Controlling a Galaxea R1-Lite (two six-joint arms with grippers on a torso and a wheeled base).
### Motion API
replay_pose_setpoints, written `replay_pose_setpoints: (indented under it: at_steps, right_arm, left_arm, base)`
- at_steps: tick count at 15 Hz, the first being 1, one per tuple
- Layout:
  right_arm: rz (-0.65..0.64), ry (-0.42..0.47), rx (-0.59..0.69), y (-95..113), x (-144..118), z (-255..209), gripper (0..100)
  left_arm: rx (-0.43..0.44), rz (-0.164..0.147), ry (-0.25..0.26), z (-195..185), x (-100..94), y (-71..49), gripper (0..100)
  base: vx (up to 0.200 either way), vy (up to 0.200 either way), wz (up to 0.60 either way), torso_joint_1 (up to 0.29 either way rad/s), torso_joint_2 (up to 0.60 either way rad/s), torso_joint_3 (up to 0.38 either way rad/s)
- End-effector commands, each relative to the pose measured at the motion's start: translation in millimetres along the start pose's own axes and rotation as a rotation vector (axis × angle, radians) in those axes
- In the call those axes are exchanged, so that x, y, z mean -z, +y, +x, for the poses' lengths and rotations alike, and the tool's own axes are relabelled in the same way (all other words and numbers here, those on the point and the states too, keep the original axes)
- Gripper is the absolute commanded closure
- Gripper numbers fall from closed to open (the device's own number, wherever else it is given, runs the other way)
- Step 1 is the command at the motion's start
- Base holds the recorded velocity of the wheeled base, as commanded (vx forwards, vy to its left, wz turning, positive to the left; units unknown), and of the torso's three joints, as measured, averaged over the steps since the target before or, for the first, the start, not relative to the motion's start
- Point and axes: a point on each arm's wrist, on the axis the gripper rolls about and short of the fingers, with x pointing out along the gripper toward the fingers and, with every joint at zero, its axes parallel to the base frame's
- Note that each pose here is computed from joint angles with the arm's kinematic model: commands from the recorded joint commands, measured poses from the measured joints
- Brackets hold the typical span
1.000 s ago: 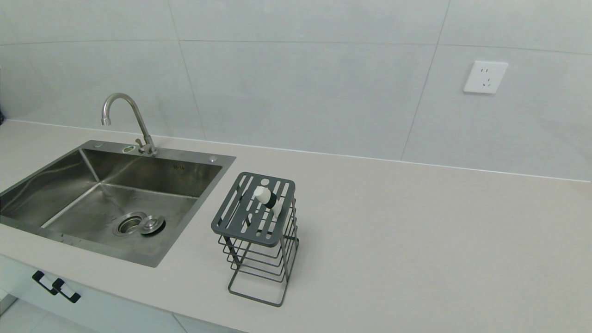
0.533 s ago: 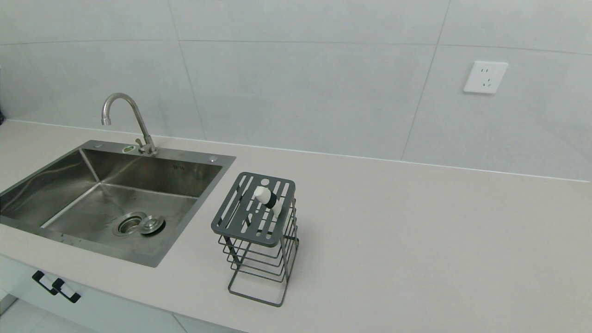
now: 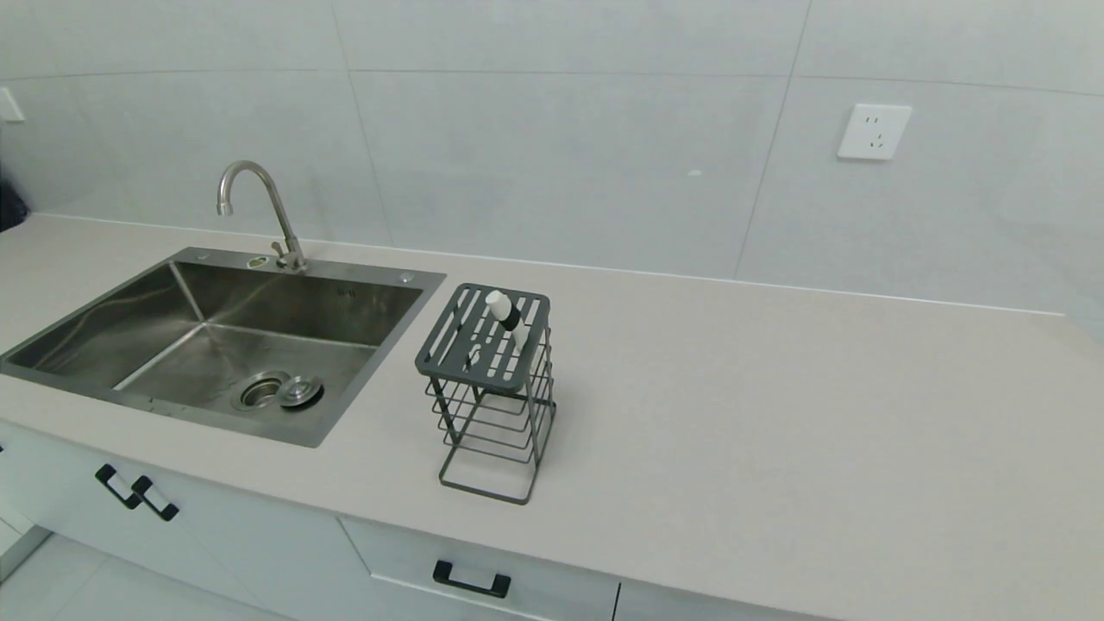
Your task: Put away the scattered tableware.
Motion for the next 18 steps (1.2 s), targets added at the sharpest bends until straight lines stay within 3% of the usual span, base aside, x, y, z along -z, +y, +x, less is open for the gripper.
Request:
replay_pose_setpoints:
  at_steps: [1,4,9,13,18]
  right_arm:
    - [0.000,0.002,-0.001,0.0,0.2,0.2,0]
    - [0.001,0.001,-0.001,0.0,0.0,0.2,0]
    - [0.001,0.001,-0.001,0.0,-0.2,0.1,0]
    - [0.001,0.001,-0.001,0.0,-0.2,0.1,0]
    - [0.001,0.002,-0.001,0.0,0.2,0.2,0]
  left_arm:
    - [0.000,0.000,0.002,0.1,0.1,0.0,0]
    - [0.000,0.000,0.002,0.1,0.1,0.0,0]
    - [0.000,-0.002,0.002,0.1,0.1,0.0,0]
    - [-0.006,-0.003,0.002,0.1,0.1,0.1,0]
    - [-0.011,-0.006,0.003,0.1,0.1,0.3,0]
  base:
    - [0.000,0.000,-0.60,0.002,0.00,0.007]
    - [0.000,0.000,-0.60,0.002,0.00,0.004]
    - [0.000,0.000,0.00,0.000,0.00,0.000]
    - [0.000,-0.200,0.00,0.007,0.00,0.002]
    - [0.000,-0.200,-0.60,0.003,0.00,0.001]
